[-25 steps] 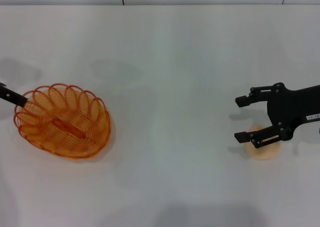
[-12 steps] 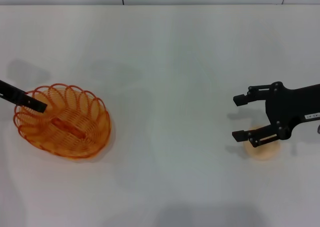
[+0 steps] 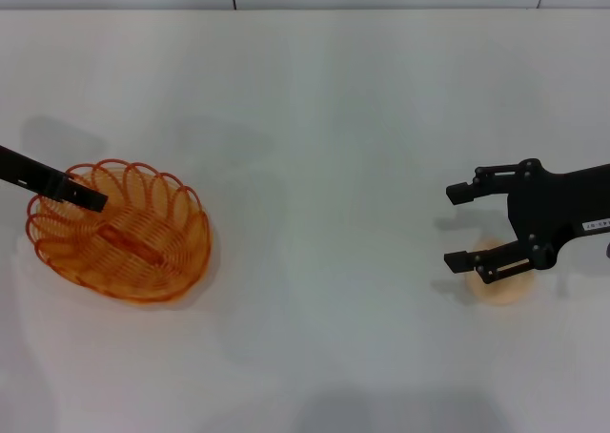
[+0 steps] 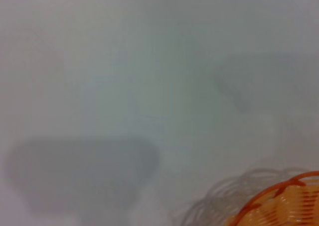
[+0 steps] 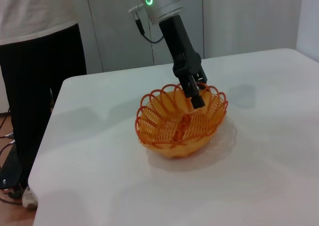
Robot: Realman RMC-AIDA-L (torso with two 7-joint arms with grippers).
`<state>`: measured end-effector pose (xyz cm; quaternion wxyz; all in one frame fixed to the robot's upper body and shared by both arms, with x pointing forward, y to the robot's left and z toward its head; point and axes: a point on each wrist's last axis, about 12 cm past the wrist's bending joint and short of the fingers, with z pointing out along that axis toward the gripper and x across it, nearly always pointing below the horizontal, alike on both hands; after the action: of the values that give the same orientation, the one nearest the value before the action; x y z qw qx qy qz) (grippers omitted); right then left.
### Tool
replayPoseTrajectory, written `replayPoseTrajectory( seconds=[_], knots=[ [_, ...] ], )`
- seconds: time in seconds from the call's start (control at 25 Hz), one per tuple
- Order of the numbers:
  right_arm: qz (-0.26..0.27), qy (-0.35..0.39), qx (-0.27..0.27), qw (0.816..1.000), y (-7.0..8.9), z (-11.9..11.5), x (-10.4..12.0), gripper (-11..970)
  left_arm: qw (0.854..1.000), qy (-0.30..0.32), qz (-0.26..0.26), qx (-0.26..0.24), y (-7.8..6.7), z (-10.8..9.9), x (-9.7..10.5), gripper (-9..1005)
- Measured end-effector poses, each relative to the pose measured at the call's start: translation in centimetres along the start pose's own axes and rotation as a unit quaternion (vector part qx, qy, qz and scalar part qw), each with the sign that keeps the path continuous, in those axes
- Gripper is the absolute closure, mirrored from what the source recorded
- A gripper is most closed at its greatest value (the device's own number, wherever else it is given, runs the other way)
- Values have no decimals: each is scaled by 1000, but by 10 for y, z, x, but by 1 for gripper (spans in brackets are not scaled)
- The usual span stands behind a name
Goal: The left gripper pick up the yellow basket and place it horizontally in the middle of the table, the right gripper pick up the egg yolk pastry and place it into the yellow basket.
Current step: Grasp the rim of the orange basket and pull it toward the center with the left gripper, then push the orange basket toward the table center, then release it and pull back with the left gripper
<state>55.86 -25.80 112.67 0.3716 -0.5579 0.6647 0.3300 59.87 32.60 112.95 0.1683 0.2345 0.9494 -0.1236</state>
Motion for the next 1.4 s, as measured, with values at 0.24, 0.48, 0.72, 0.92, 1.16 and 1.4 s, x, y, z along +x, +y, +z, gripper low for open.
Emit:
replayPoseTrajectory(
  seconds=[0.24, 0.48, 0.72, 0.92, 1.16, 1.4],
  knots=[
    [-1, -5, -2, 1000, 1, -1, -1, 99, 1000, 0, 0, 8, -3, 4, 3, 268],
    [-2, -5, -3, 1000, 1, -1, -2, 100, 1000, -5, -7, 20, -5, 7, 9, 613],
    [-1, -5, -2, 1000, 1, -1, -2, 100, 998, -27, -19, 59, -9, 2, 10, 820],
    [-3, -11, 0, 1000, 0, -2, -4, 100, 992, -56, -53, 101, -11, -9, 8, 888],
    [-18, -17, 3, 1000, 0, -3, -5, 100, 983, -73, -90, 145, -18, -17, 2, 902],
    [-29, -19, 2, 999, 1, -2, -6, 100, 976, -75, -125, 159, -24, -14, -5, 907]
  ],
)
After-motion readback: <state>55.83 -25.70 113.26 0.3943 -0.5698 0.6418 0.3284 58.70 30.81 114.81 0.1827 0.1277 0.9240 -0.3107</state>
